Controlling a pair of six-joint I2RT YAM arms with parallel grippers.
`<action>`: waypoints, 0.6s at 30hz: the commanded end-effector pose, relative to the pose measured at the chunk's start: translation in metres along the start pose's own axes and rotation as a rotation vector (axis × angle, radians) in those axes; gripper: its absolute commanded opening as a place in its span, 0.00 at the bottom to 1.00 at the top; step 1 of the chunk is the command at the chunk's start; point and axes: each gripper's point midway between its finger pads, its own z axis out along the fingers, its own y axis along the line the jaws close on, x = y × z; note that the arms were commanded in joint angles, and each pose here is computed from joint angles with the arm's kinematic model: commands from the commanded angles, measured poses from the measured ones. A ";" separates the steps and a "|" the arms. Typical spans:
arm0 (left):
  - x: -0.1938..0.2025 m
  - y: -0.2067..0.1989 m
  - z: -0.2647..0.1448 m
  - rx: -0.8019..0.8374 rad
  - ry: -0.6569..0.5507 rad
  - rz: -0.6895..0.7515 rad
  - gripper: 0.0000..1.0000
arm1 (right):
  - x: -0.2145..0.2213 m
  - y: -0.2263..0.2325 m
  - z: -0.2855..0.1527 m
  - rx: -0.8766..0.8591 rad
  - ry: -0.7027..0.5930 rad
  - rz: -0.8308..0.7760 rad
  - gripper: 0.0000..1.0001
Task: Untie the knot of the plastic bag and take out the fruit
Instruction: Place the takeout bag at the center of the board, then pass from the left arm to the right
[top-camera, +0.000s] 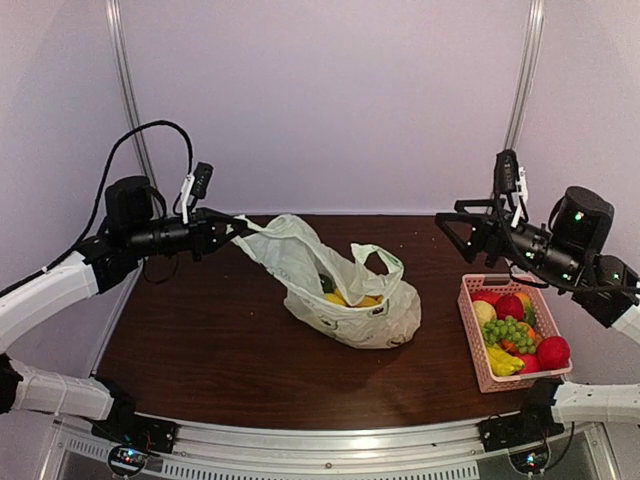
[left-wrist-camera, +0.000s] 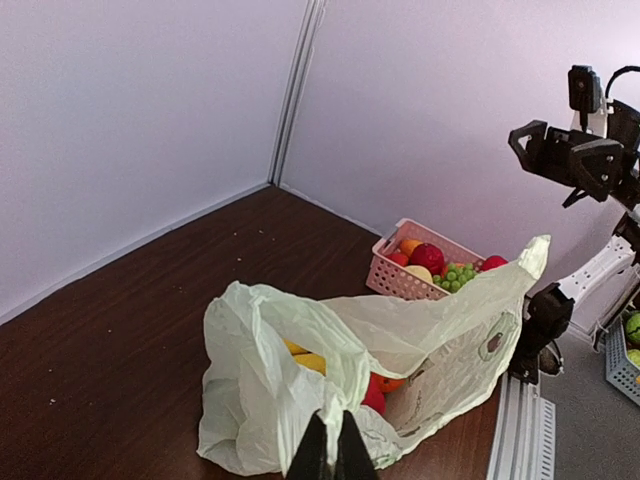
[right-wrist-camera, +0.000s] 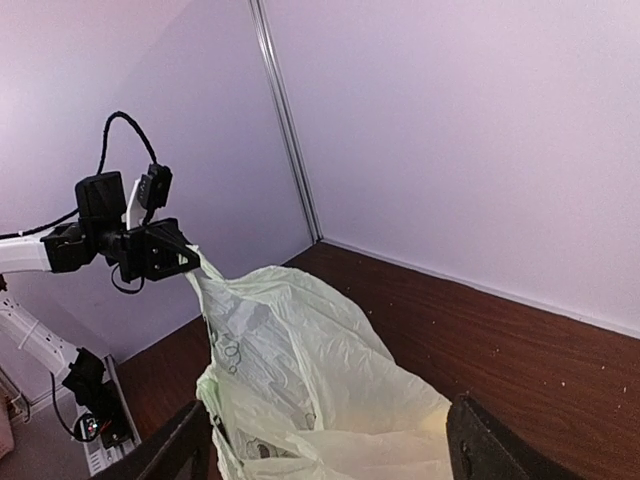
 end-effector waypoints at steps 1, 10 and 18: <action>0.004 -0.004 -0.006 0.011 0.008 -0.037 0.00 | -0.006 -0.006 0.031 0.047 0.055 -0.089 0.82; 0.004 -0.005 -0.011 -0.010 0.030 -0.052 0.00 | -0.007 0.026 0.120 0.003 0.208 -0.220 0.89; 0.004 -0.004 -0.007 0.000 0.047 -0.065 0.00 | 0.047 0.039 0.185 -0.051 0.402 -0.332 0.94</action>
